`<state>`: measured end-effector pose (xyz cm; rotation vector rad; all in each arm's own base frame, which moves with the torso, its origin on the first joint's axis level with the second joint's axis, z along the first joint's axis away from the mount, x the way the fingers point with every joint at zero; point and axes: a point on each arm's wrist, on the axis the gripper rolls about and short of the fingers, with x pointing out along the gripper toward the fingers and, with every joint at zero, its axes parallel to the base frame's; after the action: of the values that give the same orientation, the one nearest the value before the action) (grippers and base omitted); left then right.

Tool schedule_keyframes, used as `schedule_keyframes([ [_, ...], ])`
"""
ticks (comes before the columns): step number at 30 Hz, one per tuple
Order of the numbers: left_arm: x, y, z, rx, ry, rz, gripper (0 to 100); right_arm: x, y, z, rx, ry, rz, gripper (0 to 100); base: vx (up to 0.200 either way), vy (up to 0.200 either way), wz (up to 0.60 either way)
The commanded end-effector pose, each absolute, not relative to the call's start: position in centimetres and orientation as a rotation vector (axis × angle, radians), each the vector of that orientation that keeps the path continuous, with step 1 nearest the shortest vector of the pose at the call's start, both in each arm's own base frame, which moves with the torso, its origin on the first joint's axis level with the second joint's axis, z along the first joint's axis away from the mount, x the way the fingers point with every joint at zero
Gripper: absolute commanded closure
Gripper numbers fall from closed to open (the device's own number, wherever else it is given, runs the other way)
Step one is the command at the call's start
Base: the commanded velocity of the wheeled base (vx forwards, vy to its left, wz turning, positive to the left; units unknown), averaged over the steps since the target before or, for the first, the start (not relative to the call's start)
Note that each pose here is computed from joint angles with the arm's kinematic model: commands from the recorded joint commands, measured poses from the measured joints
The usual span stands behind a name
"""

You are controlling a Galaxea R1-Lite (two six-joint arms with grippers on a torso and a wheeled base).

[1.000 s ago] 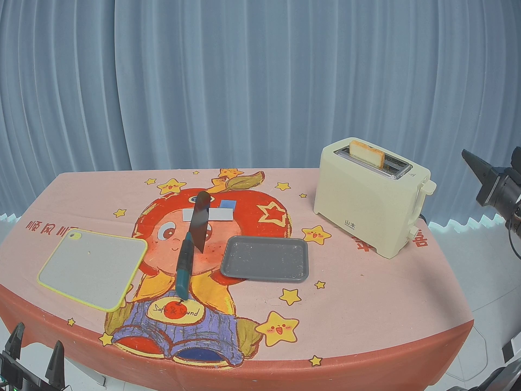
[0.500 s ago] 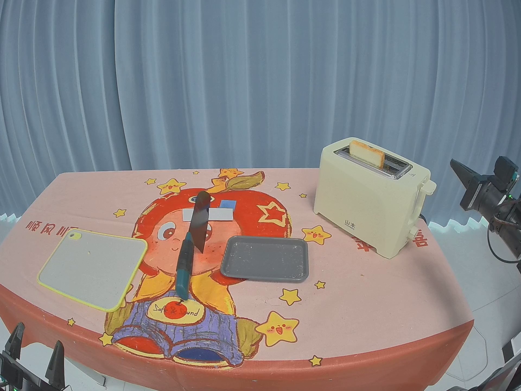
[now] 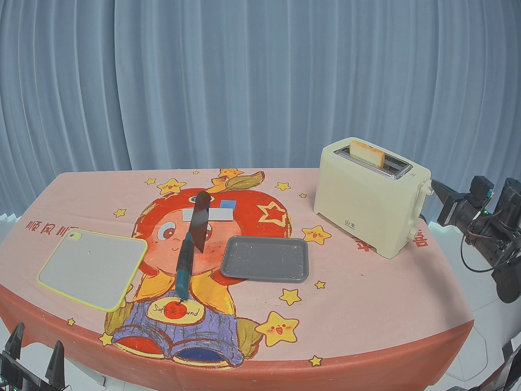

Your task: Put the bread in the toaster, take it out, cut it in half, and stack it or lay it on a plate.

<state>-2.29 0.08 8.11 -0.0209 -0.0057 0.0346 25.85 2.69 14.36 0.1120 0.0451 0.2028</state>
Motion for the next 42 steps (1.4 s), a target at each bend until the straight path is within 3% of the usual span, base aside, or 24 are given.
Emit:
schedule_keyframes([
  [1,-2.2,0.1,7.6,-0.021,0.004,0.035,0,26.3,2.8,12.7,0.109,0.111,0.201,100,0.0,0.0,0.0],
  [42,-2.2,0.1,7.6,-0.021,0.004,0.034,0,26.6,2.8,8.8,0.095,0.269,0.18,100,0.0,0.0,0.0],
])
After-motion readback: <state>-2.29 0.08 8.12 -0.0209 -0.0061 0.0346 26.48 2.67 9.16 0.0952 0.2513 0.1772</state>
